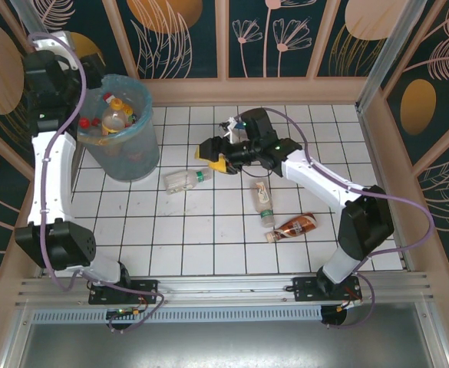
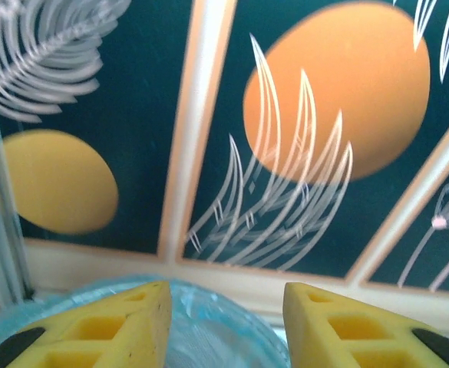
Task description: Put the plastic bottles in the bin
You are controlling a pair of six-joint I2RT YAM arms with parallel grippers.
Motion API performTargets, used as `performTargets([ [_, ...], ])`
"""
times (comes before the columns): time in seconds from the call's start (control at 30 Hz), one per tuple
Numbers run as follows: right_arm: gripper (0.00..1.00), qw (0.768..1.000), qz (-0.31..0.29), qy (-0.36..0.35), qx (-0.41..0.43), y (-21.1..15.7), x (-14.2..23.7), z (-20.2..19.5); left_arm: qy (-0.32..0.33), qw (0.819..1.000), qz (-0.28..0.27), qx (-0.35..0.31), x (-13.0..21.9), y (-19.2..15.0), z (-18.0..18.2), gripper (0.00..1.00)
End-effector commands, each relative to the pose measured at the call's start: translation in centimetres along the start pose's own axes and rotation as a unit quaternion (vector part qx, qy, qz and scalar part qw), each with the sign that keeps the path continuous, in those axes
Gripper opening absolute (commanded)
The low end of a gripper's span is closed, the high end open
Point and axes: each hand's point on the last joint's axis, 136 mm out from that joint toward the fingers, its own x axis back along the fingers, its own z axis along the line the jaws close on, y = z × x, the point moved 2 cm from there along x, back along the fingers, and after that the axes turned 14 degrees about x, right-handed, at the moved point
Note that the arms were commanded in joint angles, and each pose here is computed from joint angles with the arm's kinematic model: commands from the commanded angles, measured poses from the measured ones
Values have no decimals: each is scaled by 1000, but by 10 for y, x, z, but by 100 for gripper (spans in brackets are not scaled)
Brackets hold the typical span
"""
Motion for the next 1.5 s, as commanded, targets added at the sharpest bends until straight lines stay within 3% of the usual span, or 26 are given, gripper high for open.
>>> performTargets([
  [0.0, 80, 1000, -3, 11, 8, 0, -6, 4, -39, 998, 47, 5, 3, -23, -30, 43],
  [0.23, 79, 1000, 9, 15, 7, -4, -16, 4, 1, 995, 103, -15, -6, -60, -22, 30],
  [0.47, 79, 1000, 18, 13, -2, -11, -21, -3, 127, 979, 144, -63, -5, -116, 43, 22],
  [0.57, 79, 1000, 20, 13, -2, -12, -23, -3, 150, 973, 157, -70, -1, -133, 59, 19],
  [0.7, 79, 1000, 25, 14, -5, -15, -26, -4, 156, 972, 169, -45, 3, -157, 73, 17],
  [0.97, 79, 1000, 28, 13, -6, -17, -28, -4, 142, 976, 165, 24, 8, -166, 97, 11],
  [1.17, 78, 999, 28, 16, -9, -16, -30, -3, 84, 978, 182, 53, -6, -164, 76, 18],
  [1.47, 80, 999, -19, -34, 34, 5, -3, 13, 20, 997, 62, 35, 13, -47, 11, 54],
])
